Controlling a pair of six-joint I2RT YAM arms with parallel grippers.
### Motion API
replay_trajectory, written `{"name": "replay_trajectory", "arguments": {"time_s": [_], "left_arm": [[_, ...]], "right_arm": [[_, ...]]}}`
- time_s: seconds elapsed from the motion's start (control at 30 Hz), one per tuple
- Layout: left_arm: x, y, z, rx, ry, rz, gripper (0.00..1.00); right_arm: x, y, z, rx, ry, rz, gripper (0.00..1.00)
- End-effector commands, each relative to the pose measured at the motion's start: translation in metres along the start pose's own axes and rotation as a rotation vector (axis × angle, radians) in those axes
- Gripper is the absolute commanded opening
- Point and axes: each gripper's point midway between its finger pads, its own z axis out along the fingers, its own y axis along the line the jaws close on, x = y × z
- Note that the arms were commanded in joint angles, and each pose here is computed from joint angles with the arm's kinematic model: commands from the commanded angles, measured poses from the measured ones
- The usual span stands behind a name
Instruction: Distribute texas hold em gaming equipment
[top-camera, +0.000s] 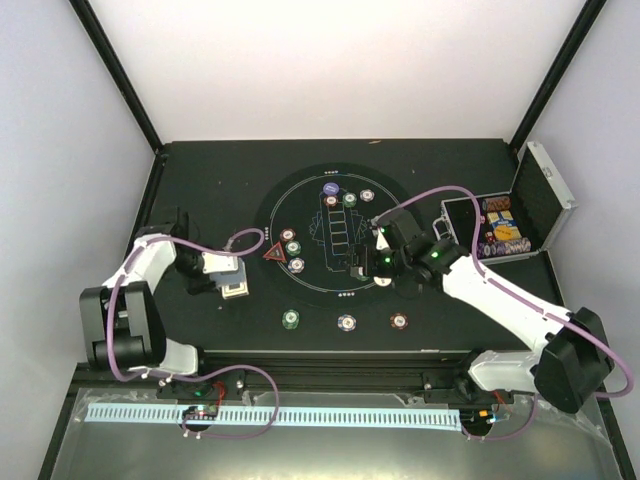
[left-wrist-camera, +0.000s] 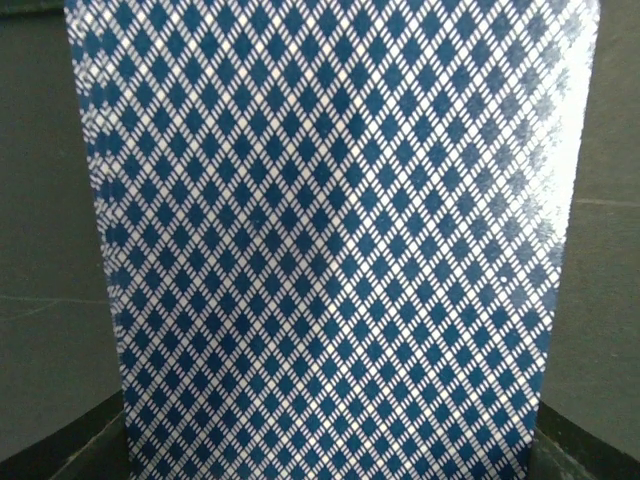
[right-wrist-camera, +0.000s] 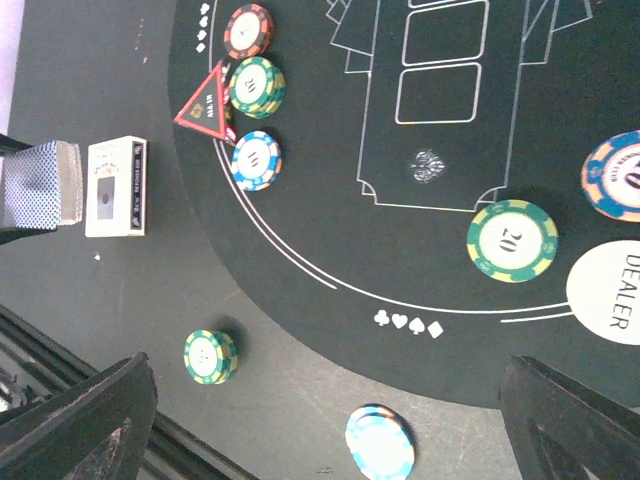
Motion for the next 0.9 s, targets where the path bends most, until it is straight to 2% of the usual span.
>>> {"name": "replay_trajectory", "arguments": {"time_s": [0.0, 0.17, 0.3, 0.47, 0.67, 0.87], "left_arm": [[-0.028, -0.006, -0.031, 0.002, -0.108, 0.057, 0.02], [-0.057, -0.018, -0.061, -0.028, -0.214, 0.115, 0.02], [-0.075, -0.03, -0.072, -0.018, -0.235, 0.148, 0.01], [-0.094, -0.04, -0.083, -0.002, -0.265, 0.172, 0.02], [-0.102, -0.046, -0.089, 0.003, -0.268, 0.192, 0.02], [-0.105, -0.049, -0.088, 0.002, -0.266, 0.205, 0.01]], "right_arm": [[0.002, 0.018, 0.005, -0.093, 0.017, 0.007, 0.96], [0.002, 0.065, 0.009, -0.351, 0.057, 0.047, 0.96], [0.003, 0.119, 0.01, -0.597, 0.095, 0.068, 0.96], [0.018, 0.172, 0.024, -0.788, 0.182, 0.106, 0.94], [0.033, 0.199, 0.037, -0.89, 0.246, 0.159, 0.8], [0.039, 0.21, 0.046, -0.902, 0.273, 0.161, 0.74]]}}
